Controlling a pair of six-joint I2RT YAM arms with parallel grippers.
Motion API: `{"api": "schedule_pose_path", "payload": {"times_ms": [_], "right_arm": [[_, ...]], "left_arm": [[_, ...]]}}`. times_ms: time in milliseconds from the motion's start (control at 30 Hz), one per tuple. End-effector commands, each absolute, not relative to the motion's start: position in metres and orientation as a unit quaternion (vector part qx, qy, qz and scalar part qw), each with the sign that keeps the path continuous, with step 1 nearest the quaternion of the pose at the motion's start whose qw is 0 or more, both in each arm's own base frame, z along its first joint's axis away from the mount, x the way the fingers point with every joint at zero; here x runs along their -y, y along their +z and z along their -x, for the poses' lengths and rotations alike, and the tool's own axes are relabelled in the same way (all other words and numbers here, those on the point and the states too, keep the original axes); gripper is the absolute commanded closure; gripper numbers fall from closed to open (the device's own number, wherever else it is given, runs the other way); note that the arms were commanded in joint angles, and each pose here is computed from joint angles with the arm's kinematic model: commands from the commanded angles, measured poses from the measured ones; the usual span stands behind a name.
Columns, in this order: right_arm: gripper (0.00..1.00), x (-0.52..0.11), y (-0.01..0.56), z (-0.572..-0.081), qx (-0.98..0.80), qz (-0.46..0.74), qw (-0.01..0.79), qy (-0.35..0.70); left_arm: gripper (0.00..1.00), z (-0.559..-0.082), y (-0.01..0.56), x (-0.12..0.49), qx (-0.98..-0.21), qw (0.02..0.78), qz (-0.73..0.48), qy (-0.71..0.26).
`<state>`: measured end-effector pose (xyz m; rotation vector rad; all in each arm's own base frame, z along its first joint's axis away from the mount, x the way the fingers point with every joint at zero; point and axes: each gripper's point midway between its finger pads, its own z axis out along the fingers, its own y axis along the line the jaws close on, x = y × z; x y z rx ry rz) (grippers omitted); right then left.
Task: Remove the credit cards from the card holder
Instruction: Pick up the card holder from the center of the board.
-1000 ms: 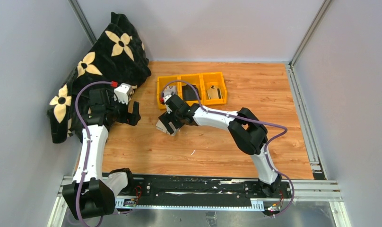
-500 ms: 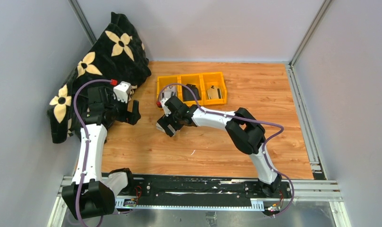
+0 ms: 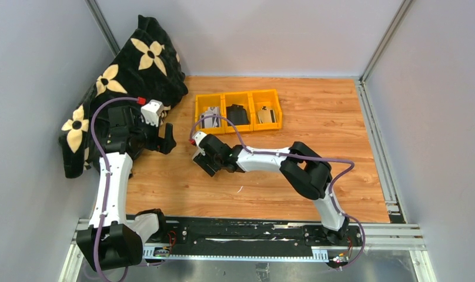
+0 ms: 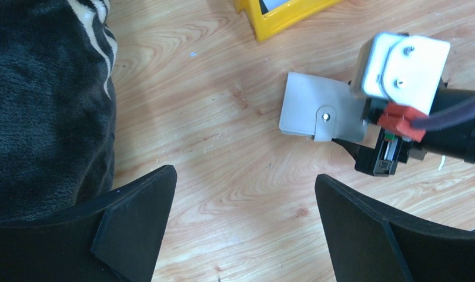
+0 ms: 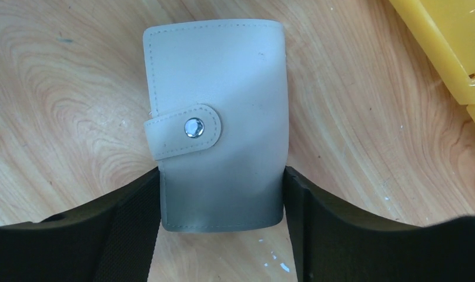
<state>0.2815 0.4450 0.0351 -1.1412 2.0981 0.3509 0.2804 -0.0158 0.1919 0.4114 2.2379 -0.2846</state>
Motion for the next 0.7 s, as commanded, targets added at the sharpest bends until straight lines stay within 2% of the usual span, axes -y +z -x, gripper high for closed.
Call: {"api": "schedule_pose_path", "payload": {"times_ms": [0,200,400,667], "right_arm": [[0.30,-0.424,0.028,-0.272,-0.817,0.446,0.354,0.094],[0.33,-0.440,0.084,-0.265,-0.804,0.398,0.405,0.179],[0.34,-0.447,0.145,-0.257,-0.777,0.361,0.455,0.242],[0.36,-0.449,0.213,-0.253,-0.739,0.316,0.517,0.294]], "left_arm": [[0.00,-0.283,0.204,0.023,-0.884,0.418,-0.160,-0.137],[0.00,-0.284,0.217,0.035,-0.881,0.415,-0.143,-0.177],[0.00,-0.283,0.246,0.059,-0.862,0.419,-0.119,-0.258],[0.00,-0.283,0.248,0.080,-0.859,0.364,-0.054,-0.355]]}}
